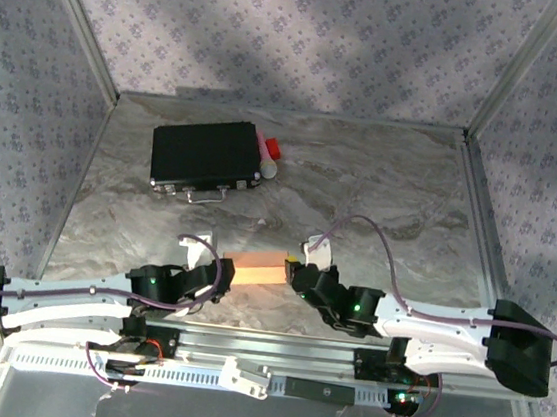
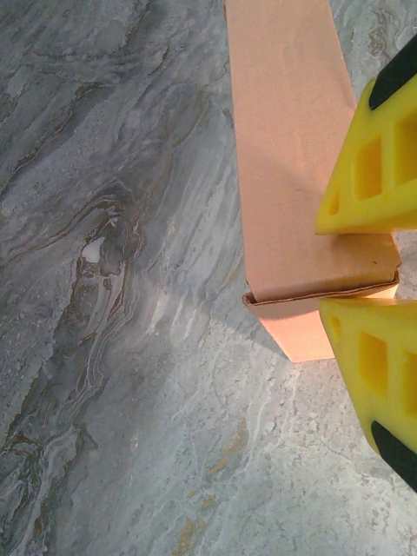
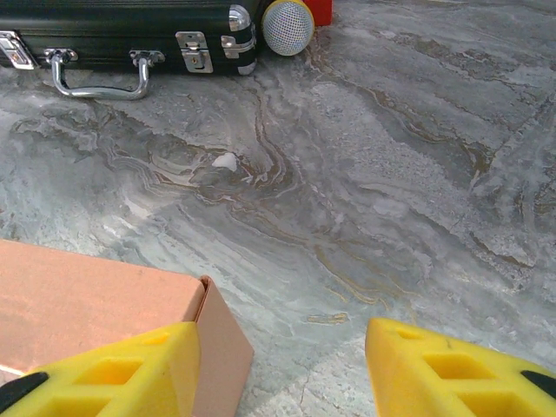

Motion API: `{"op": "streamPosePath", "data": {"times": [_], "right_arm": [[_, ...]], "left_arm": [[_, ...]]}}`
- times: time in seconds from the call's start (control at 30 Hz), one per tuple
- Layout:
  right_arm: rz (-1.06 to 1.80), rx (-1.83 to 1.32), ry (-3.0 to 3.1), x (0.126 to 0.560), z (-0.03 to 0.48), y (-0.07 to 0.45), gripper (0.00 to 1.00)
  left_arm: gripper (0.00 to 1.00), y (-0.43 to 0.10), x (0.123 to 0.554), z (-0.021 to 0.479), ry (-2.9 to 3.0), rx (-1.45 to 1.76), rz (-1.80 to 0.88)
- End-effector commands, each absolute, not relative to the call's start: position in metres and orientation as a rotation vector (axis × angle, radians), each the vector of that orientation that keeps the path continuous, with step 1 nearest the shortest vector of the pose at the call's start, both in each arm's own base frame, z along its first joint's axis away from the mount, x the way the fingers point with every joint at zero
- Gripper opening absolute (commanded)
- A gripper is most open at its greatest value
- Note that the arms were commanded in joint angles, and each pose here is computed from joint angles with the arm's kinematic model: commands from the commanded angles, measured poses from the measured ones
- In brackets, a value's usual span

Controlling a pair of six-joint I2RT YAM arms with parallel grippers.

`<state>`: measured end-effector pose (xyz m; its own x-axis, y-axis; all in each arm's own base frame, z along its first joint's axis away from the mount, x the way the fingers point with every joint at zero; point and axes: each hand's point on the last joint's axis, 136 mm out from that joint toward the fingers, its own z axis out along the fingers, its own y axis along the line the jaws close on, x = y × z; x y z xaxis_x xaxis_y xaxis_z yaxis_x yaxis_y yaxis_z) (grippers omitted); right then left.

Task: Fold the paper box

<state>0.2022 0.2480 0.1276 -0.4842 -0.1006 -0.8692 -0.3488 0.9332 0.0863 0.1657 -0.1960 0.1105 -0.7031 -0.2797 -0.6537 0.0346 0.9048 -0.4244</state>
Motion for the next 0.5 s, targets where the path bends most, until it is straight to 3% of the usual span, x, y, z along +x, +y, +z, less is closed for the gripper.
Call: {"op": "streamPosePath", "data": {"times": [0.0,0.27,0.47], "right_arm": [[0.246,-0.306,2.083,0.205,0.124,0.246,0.54],[0.12,-0.29,2.172,0.197,0.087,0.23,0.52],[0.141,-0.223,2.16,0.198,0.11,0.223,0.57]], "left_arm": [[0.23,-0.179,0.157,0.088,2.378,-0.096,-0.381],[0.23,-0.179,0.157,0.089,2.376,-0.094,-0.383],[0.23,-0.179,0.157,0.091,2.369,-0.099,-0.386]]}}
